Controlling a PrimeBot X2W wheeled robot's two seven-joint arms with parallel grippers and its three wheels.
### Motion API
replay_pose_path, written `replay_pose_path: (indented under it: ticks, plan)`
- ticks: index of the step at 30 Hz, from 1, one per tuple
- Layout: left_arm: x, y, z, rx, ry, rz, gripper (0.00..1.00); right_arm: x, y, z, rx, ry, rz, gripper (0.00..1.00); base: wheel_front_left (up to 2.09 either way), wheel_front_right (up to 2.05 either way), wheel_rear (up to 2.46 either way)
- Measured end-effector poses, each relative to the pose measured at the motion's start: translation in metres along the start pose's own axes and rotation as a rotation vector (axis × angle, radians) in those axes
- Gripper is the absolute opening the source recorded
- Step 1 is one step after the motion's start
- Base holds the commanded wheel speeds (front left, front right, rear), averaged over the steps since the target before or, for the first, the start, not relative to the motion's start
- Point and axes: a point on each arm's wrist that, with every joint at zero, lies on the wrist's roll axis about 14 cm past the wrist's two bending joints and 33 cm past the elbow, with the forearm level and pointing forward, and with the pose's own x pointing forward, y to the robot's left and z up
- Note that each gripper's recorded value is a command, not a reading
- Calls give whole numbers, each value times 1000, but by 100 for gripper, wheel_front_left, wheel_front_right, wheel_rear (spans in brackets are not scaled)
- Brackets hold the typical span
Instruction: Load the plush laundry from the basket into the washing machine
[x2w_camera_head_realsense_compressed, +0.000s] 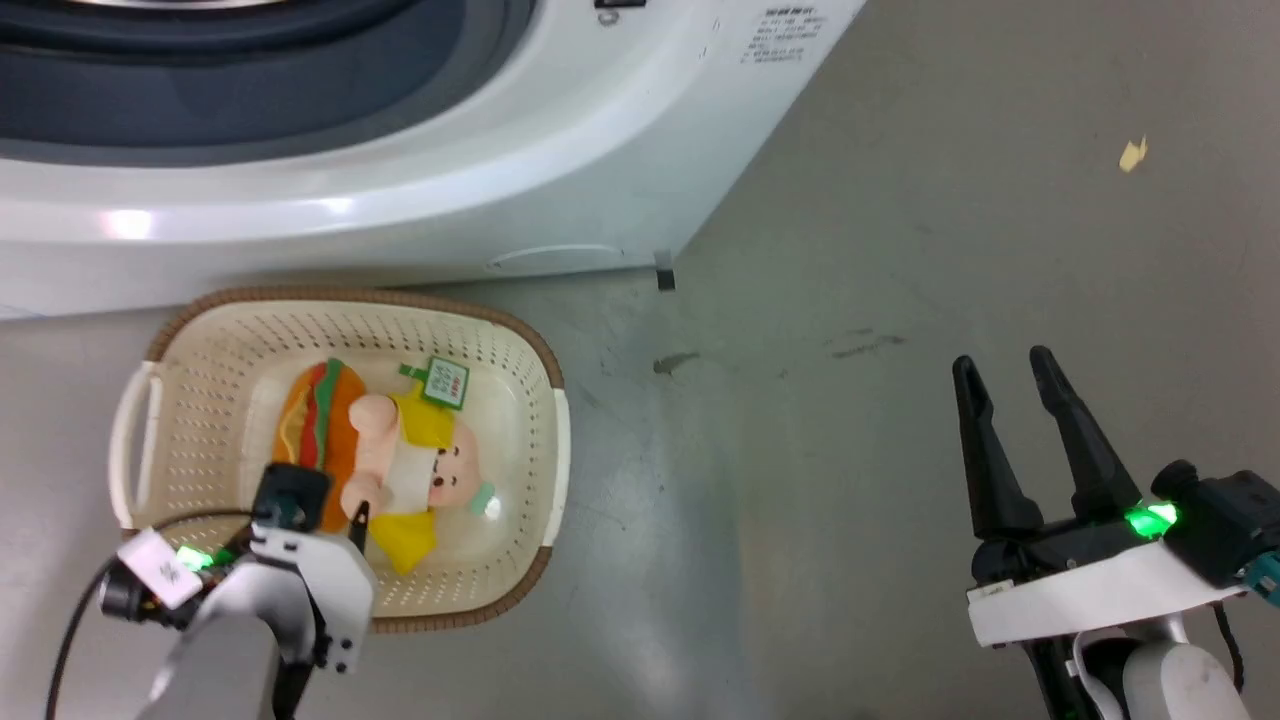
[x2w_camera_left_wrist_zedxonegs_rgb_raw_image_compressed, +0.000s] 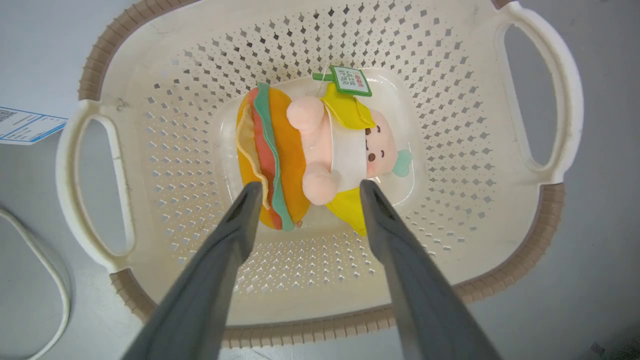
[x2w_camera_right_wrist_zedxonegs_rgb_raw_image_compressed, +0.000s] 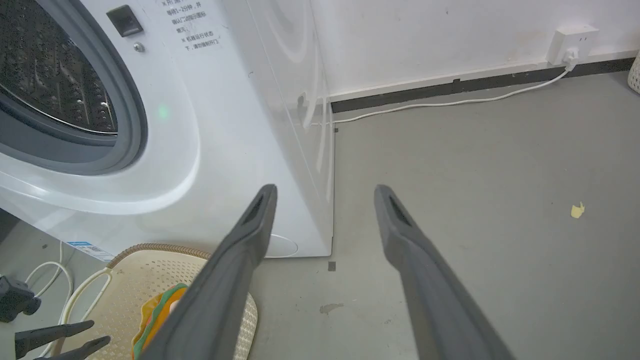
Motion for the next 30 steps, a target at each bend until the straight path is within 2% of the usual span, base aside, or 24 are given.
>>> replay_pose_path:
  ticks: [16, 30]
  plan:
    - [55, -14, -33, 84, 236, -113, 100, 10, -15, -19, 46, 25, -51, 100, 0, 0, 0]
    - [103, 1, -60, 139, 370, -102, 100, 24, -25, -39, 72, 48, -81, 100, 0, 0, 0]
